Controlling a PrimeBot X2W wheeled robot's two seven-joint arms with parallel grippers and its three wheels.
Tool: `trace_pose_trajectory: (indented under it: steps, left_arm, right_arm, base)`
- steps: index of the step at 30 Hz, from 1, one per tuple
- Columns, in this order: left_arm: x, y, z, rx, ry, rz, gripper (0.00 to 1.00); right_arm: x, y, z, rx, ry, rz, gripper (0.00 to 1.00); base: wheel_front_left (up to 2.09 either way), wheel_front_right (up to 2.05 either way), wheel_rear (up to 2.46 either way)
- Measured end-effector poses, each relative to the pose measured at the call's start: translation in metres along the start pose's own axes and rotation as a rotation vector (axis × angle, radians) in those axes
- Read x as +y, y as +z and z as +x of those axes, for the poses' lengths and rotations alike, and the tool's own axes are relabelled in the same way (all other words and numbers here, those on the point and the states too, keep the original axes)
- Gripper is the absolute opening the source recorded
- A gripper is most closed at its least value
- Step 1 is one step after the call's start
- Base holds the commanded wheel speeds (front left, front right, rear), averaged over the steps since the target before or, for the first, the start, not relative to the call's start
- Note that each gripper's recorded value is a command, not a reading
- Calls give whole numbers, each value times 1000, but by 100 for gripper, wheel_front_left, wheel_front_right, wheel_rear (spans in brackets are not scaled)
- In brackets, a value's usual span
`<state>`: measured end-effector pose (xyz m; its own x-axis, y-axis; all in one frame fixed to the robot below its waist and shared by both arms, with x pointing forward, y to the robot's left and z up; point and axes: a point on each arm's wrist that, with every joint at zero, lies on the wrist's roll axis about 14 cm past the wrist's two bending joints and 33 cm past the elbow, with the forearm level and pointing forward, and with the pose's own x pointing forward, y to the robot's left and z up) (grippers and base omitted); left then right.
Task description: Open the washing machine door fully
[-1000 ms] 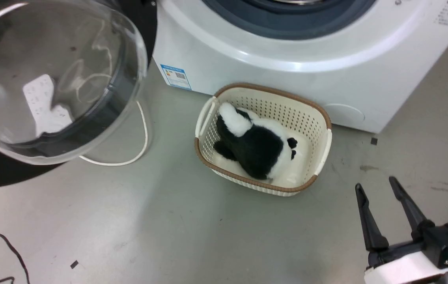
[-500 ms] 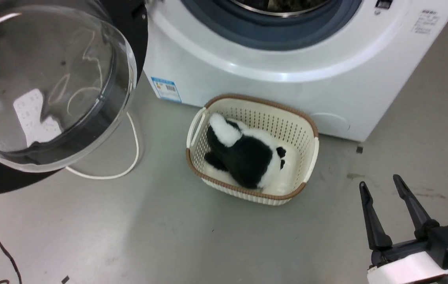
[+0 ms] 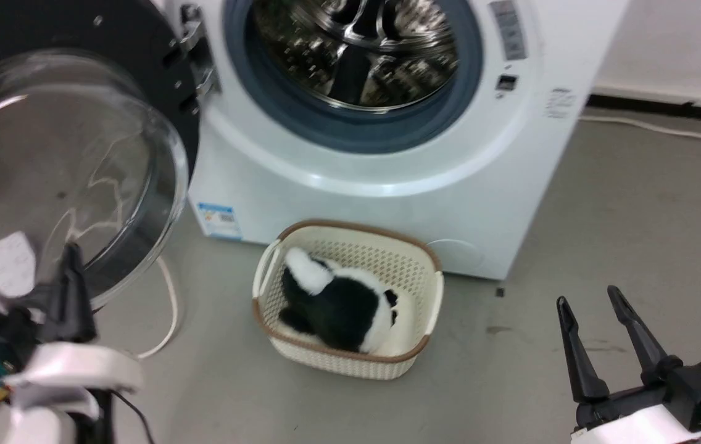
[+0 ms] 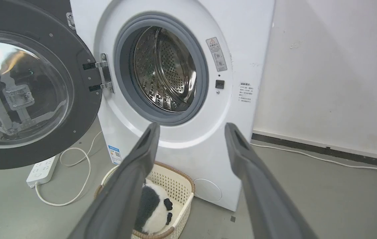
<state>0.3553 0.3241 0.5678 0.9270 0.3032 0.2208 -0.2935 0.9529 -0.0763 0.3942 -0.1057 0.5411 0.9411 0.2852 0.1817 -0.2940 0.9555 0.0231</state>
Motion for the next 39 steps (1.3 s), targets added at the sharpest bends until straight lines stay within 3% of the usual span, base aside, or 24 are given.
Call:
trace_pose_trajectory:
  steps: [1, 2, 6, 15, 16, 18, 23, 39]
  left_arm:
    - [0, 0, 0, 0, 0, 0, 0]
    - [-22, -2, -9, -2, -42, -28, 0]
    - [-60, -8, -28, 13, -117, -59, 0]
    - [-122, -29, -57, 75, -262, -46, 0]
    - [-126, -30, -58, 79, -271, -48, 6]
    - [-133, -35, -63, 94, -294, -39, 98]
    - [-151, -49, -77, 137, -343, -15, 100]
    - [-155, -63, -82, 178, -357, 5, 100]
  right_arm:
    - [0, 0, 0, 0, 0, 0, 100]
    - [-7, 6, -8, -10, -25, -10, 100]
    - [-17, 13, -27, -18, -67, -21, 100]
    - [-34, 15, -58, -8, -147, -34, 100]
    - [-36, 13, -61, -3, -154, -33, 100]
    - [-38, 11, -64, 2, -165, -29, 100]
    - [-41, 6, -70, 17, -180, -19, 100]
    - [-43, -1, -72, 35, -189, -5, 100]
  base:
    - [0, 0, 0]
    - [0, 0, 0]
    - [0, 0, 0]
    - [0, 0, 0]
    - [0, 0, 0]
    - [0, 0, 0]
    - [0, 0, 0]
    - [0, 0, 0]
